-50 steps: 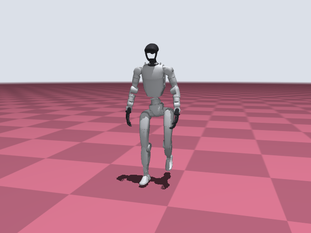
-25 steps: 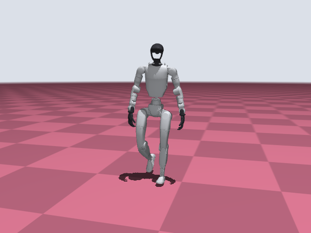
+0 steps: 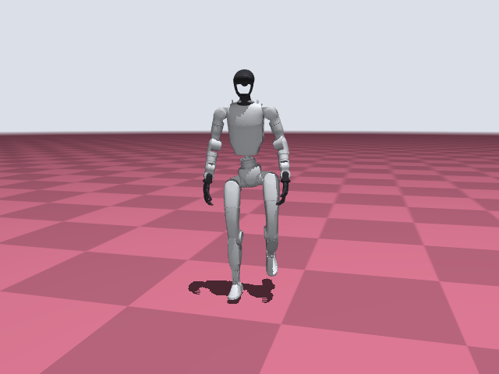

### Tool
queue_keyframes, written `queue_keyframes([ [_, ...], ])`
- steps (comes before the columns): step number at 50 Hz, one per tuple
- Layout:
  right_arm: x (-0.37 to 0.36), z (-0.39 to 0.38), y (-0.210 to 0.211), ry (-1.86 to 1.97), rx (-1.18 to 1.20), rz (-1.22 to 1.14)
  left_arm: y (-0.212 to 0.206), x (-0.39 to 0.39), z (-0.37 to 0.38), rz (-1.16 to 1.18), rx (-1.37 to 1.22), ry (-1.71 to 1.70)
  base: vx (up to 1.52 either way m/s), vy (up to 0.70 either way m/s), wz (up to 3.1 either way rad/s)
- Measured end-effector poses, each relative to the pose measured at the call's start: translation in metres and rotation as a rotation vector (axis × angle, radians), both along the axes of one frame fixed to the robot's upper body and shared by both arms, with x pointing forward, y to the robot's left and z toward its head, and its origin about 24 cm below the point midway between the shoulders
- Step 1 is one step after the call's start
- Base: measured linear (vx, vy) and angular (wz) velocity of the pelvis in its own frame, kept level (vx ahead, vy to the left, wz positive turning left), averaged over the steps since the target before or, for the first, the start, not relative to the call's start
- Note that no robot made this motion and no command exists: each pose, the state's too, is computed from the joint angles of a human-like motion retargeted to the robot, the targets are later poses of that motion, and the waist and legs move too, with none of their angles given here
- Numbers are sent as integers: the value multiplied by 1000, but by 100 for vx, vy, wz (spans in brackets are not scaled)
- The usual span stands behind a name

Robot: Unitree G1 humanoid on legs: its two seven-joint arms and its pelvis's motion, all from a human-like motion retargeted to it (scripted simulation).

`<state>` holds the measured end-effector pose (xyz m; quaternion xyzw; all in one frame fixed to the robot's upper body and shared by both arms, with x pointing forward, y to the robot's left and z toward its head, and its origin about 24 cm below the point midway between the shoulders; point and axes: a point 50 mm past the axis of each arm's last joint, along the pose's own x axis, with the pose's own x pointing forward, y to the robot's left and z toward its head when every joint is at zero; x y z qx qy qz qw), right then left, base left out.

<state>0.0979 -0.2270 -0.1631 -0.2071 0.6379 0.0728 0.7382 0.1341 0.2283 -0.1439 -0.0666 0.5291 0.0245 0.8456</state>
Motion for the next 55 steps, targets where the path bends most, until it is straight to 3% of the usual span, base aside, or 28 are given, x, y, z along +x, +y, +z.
queue_keyframes([
  [8, 171, 94, 13, -681, 4, 107, 23, -175, -21, 155, 141, 536, 97, -3, -160],
  [12, 191, 118, 12, -834, 27, 86, 17, -229, -14, 166, 146, 659, 110, 20, -93],
  [16, 162, 89, 8, -744, 67, -29, 12, -232, -15, 129, 105, 669, 111, 26, -9],
  [20, 83, 35, 9, -455, 134, -82, 12, -184, -23, 6, 87, 550, 114, 28, 56],
  [25, -24, -5, 21, -75, 209, -82, 16, -49, -18, 81, 144, 218, 98, 18, 65],
  [30, -114, -12, 19, 201, 224, -173, 12, 92, 40, 122, 88, -232, 93, 6, 116],
  [35, -164, -7, 10, 345, 161, -286, 7, 186, 135, 87, 21, -711, 104, -16, 140],
  [40, -167, -6, 13, 464, 129, -252, 3, 204, 165, 97, -4, -829, 110, -33, -4],
  [46, -109, -12, 9, 304, 89, -284, 3, 92, 49, -14, 11, -310, 111, -30, -46],
  [50, -8, -1, -4, 11, 41, -295, 10, -34, -10, -20, 46, 126, 92, -18, -50],
  [55, 133, 56, 2, -414, 92, -215, 16, -181, -21, 49, 79, 542, 95, -6, -186],
])
